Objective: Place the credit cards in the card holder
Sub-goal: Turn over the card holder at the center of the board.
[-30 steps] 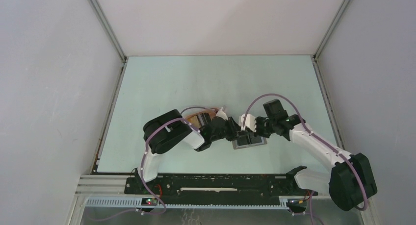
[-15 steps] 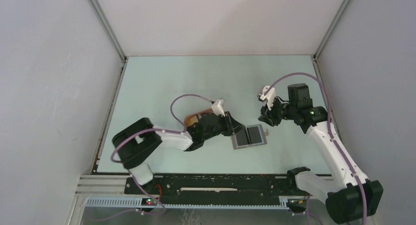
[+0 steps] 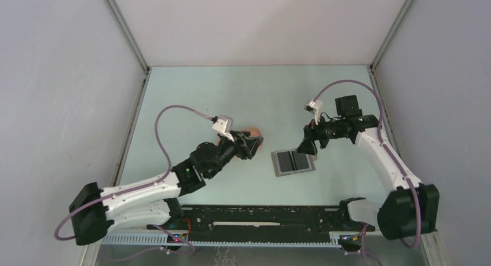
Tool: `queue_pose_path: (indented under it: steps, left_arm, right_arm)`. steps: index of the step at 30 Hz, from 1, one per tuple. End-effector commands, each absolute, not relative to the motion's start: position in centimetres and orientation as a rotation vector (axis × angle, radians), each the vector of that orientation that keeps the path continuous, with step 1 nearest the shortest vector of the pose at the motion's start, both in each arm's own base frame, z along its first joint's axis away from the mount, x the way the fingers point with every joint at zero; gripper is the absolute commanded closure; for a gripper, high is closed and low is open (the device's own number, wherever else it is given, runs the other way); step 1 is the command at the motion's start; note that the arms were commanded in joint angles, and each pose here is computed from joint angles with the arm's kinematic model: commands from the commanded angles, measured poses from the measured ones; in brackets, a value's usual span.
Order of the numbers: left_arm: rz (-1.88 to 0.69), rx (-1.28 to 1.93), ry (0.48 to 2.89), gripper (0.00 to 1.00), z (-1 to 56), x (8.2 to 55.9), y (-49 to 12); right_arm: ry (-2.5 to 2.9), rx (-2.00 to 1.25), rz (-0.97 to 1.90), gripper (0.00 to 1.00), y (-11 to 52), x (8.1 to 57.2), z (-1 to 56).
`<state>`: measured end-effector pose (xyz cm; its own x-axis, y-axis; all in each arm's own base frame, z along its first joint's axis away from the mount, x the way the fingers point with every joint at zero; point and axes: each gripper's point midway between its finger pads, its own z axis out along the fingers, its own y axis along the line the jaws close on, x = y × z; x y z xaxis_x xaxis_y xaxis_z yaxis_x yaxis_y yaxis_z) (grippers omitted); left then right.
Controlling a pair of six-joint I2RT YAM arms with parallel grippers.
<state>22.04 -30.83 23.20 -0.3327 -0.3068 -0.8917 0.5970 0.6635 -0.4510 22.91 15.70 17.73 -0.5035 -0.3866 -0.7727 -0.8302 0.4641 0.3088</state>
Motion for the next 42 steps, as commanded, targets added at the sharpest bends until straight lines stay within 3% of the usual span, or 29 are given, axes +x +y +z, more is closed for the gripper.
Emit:
queue_pose_path:
  steps: [1,5,6,17,42]
  left_arm:
    - [-0.697,0.208,1.635,0.31,22.8,23.0,-25.9]
    - [-0.685,0.109,1.596,0.02,23.0,23.0,-23.6]
    - [-0.687,0.079,1.597,0.0,22.7,23.0,-23.2]
    - [-0.891,0.092,1.652,0.0,19.0,21.2,-25.4]
    - [-1.1,0.251,1.756,0.14,14.9,19.2,-31.1]
  right_arm:
    - [2.268,-0.849,0.975,0.19,15.2,23.6,15.9]
    - [2.403,-0.742,0.937,0.21,14.3,24.6,13.4]
    - [2.437,-0.709,0.923,0.21,14.0,24.9,12.8]
    - [2.707,-0.536,0.952,0.4,12.9,25.5,7.9]
    - [2.883,-0.451,0.969,0.41,11.7,25.4,3.8]
